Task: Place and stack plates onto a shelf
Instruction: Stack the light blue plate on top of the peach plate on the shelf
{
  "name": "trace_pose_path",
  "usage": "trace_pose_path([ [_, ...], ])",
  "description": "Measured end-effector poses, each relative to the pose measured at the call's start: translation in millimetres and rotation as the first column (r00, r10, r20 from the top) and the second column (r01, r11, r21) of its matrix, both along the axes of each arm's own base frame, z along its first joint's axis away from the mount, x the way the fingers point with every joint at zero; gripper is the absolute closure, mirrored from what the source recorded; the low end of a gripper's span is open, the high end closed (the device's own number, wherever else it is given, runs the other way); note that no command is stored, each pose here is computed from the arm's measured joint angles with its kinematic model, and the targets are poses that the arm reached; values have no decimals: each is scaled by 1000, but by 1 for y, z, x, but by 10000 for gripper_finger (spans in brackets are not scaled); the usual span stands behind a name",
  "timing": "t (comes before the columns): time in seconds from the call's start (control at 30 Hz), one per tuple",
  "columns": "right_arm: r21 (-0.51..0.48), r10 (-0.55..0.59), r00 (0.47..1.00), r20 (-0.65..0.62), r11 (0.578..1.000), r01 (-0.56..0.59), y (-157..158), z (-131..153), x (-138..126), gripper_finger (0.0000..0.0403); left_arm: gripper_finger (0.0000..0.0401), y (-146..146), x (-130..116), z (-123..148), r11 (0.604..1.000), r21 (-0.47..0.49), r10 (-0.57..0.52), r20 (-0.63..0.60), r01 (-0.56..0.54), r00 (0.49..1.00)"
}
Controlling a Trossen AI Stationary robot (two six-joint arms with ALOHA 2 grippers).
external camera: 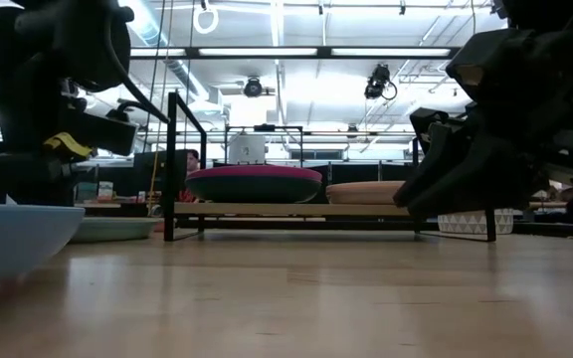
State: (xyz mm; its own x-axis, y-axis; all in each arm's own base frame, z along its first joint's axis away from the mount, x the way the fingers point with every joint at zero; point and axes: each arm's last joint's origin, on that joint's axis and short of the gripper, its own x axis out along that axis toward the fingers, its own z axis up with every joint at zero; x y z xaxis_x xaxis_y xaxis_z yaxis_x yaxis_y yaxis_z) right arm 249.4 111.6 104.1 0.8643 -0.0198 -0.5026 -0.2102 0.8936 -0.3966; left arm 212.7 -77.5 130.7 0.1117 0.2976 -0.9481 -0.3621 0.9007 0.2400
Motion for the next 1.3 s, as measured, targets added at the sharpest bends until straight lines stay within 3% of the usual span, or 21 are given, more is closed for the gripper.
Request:
trace_pose_path([
  [0.3, -1, 1, 1000, 2, 1000, -1, 0, 0, 0, 307, 386, -1, 1, 13, 1000, -9, 1, -59, -1, 998],
  [0.63, -1, 1, 1000, 2, 1000, -1, 0, 0, 0, 307, 386, -6, 12, 75, 998, 56, 38, -177, -28, 983],
  [0.8, 0, 3, 1000, 2, 1000, -3, 0, 0, 0, 307, 386, -3, 11, 107, 983, 160, 120, -195, -89, 973],
  [0.93, 0, 3, 1000, 2, 1000, -3, 0, 0, 0, 307, 384, 0, 12, 127, 957, 252, 181, -132, -143, 975],
  [1.17, 0, 4, 1000, 2, 1000, -4, 0, 0, 0, 307, 385, 9, 27, 149, 940, 306, 162, -15, -150, 987],
  [1.3, 1, 4, 1000, 2, 1000, -4, 0, 0, 0, 307, 385, 15, 34, 165, 901, 408, 120, 86, -145, 989],
])
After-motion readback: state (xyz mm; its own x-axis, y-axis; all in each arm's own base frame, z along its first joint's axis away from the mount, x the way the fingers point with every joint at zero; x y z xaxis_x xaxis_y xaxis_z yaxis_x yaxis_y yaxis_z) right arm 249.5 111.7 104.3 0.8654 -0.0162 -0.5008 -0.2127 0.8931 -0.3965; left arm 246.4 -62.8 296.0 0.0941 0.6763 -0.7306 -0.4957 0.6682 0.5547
